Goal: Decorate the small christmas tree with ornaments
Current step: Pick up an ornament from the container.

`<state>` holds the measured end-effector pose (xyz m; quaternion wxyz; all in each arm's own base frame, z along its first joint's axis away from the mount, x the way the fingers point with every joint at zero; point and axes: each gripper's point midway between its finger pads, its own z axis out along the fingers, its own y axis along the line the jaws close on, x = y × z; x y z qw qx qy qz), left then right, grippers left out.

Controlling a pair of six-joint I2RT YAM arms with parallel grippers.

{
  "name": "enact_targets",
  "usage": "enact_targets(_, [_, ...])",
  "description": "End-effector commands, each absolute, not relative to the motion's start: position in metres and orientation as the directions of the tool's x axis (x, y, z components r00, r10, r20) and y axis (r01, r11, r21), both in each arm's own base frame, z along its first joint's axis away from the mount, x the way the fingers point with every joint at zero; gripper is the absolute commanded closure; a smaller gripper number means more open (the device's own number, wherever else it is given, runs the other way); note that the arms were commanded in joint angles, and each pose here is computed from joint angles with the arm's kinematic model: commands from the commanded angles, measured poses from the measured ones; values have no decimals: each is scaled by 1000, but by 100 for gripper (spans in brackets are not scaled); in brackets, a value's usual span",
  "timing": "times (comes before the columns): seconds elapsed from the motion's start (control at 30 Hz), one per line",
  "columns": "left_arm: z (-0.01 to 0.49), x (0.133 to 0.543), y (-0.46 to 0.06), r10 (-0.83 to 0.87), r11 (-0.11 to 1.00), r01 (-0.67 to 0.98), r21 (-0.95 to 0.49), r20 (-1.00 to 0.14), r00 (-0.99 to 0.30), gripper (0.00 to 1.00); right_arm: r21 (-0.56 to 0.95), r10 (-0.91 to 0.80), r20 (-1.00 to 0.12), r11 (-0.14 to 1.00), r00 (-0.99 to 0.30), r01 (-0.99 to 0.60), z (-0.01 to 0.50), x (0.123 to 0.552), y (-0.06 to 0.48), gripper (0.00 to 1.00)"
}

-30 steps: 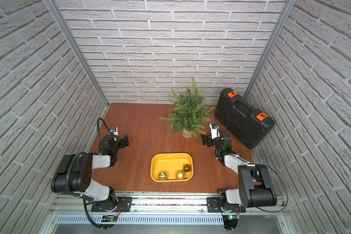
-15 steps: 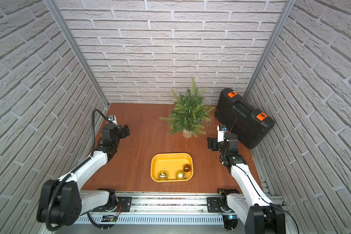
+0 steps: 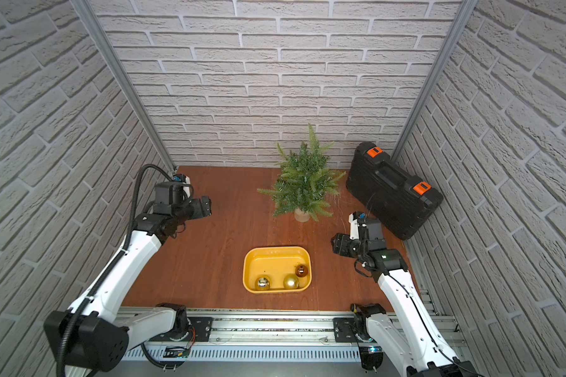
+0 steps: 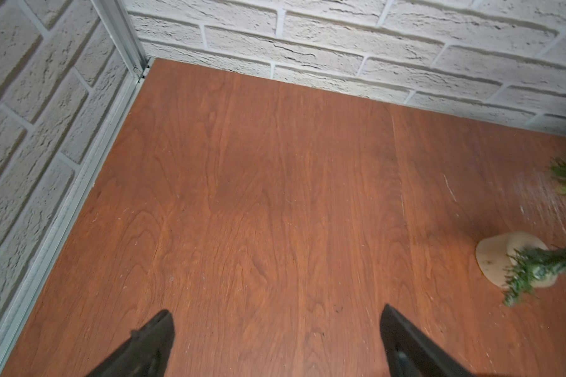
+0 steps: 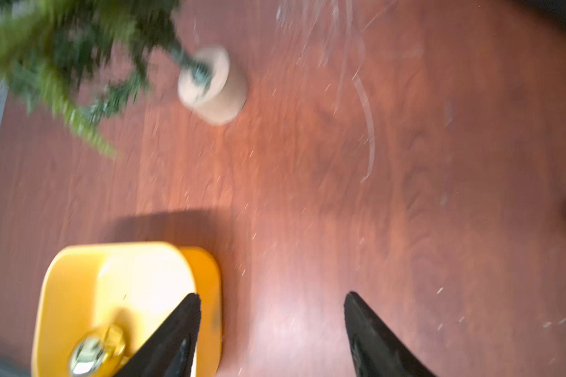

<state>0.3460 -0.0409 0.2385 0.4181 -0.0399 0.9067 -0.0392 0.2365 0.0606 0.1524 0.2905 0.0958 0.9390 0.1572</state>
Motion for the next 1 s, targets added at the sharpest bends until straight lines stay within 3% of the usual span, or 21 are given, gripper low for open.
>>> enact_targets(0.0, [234, 323, -49, -20, 995, 53, -79, -712, -702, 2, 362, 266, -448, 927, -854, 99, 158, 212, 77, 32])
enact_targets(0.13, [227, 322, -46, -5, 997, 55, -58, -737, -676, 2, 336, 195, -412, 940, -890, 50, 158, 197, 102, 34])
enact_targets(0.47, [211, 313, -35, -10, 999, 17, -32, -700, -714, 2, 257, -162, -348, 931, -923, -260, 163, 182, 225, 34])
enact_targets(0.73, [213, 305, -33, -13, 1000, 9, -27, -708, -706, 2, 293, -273, -226, 896, -935, -333, 133, 173, 302, 33])
enact_targets(0.97, [214, 304, -32, -11, 1000, 9, -25, -711, -703, 2, 289, -366, -131, 875, -921, -389, 103, 163, 329, 30])
